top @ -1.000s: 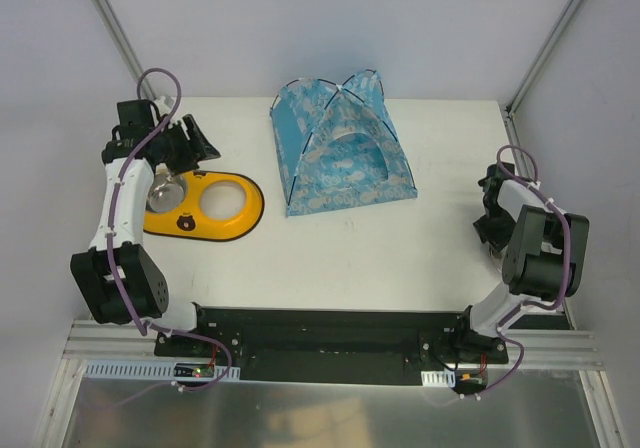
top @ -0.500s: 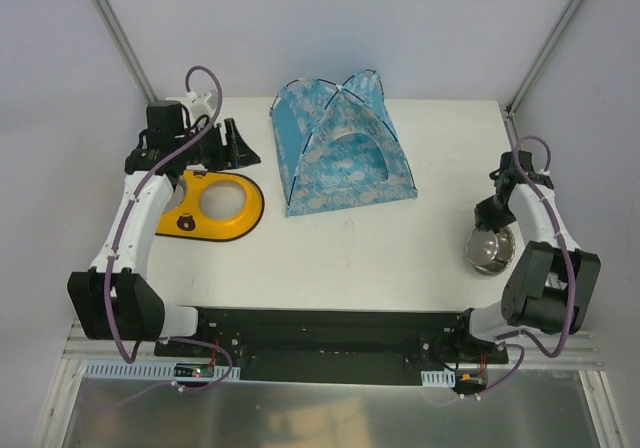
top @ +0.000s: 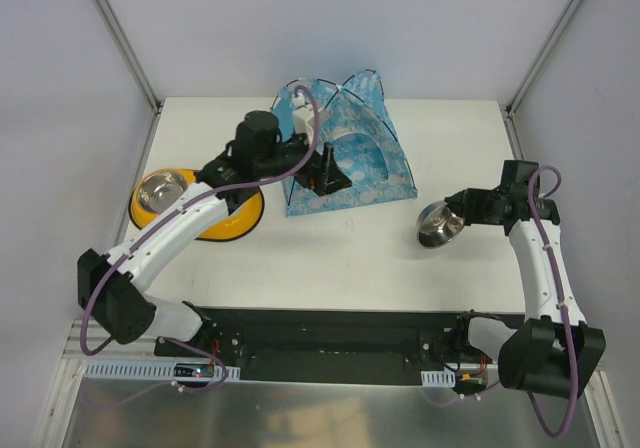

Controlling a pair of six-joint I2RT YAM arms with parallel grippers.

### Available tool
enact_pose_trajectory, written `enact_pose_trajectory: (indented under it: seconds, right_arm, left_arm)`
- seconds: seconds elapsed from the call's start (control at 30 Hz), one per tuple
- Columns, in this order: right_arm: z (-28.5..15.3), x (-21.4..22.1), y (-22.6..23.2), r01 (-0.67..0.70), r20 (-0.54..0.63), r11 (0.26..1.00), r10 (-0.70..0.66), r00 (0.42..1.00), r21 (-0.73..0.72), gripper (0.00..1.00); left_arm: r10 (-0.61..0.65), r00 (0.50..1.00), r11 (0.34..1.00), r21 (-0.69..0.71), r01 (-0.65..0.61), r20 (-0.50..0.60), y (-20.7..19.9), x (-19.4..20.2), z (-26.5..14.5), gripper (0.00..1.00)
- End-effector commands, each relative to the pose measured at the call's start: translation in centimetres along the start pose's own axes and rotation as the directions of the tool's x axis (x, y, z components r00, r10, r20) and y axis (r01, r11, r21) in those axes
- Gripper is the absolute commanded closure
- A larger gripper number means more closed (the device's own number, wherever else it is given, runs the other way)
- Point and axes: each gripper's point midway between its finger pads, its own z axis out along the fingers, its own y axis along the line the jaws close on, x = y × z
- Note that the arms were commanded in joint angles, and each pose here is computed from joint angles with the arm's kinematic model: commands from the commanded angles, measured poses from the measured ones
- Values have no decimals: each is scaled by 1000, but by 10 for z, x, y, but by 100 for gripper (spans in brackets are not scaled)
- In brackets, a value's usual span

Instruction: Set up the pet tent

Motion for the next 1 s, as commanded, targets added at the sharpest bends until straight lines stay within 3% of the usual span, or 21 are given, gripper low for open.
enact_pose_trajectory:
  seconds: [0.0, 0.2, 0.37, 0.63, 0.7, 0.8, 0.93, 0.97]
  right_arm:
    - [-15, 31, 16, -260, -133, 963, 250, 959, -66, 100]
    - [-28, 47, 31, -415, -214, 899, 382, 899, -139, 100]
    - [-32, 58, 37, -517, -287, 845, 465, 837, -138, 100]
    - [-41, 75, 51, -573, -386, 810, 492, 781, -128, 100]
    - [-43, 80, 51, -569, -403, 814, 485, 776, -115, 100]
    - [-44, 83, 47, -567, -415, 818, 485, 770, -97, 100]
    - [-46, 87, 44, -550, -421, 831, 471, 775, -83, 100]
    - [-44, 88, 42, -543, -421, 836, 467, 777, -74, 100]
  left_arm:
    - [90, 996, 996, -10, -90, 15, -11, -9, 48, 20]
    - [169, 984, 986, 19, -169, -48, -31, 11, 105, 19]
    - [209, 976, 977, 58, -205, -60, -43, 20, 127, 18]
    - [234, 966, 969, -49, -240, -109, -26, 44, 152, 23]
    - [233, 964, 964, -97, -246, -129, -17, 47, 156, 30]
    - [226, 961, 961, -128, -247, -158, -9, 52, 159, 49]
    - [209, 964, 965, -127, -231, -164, -11, 54, 162, 100]
    - [211, 963, 964, -126, -233, -168, -12, 55, 162, 100]
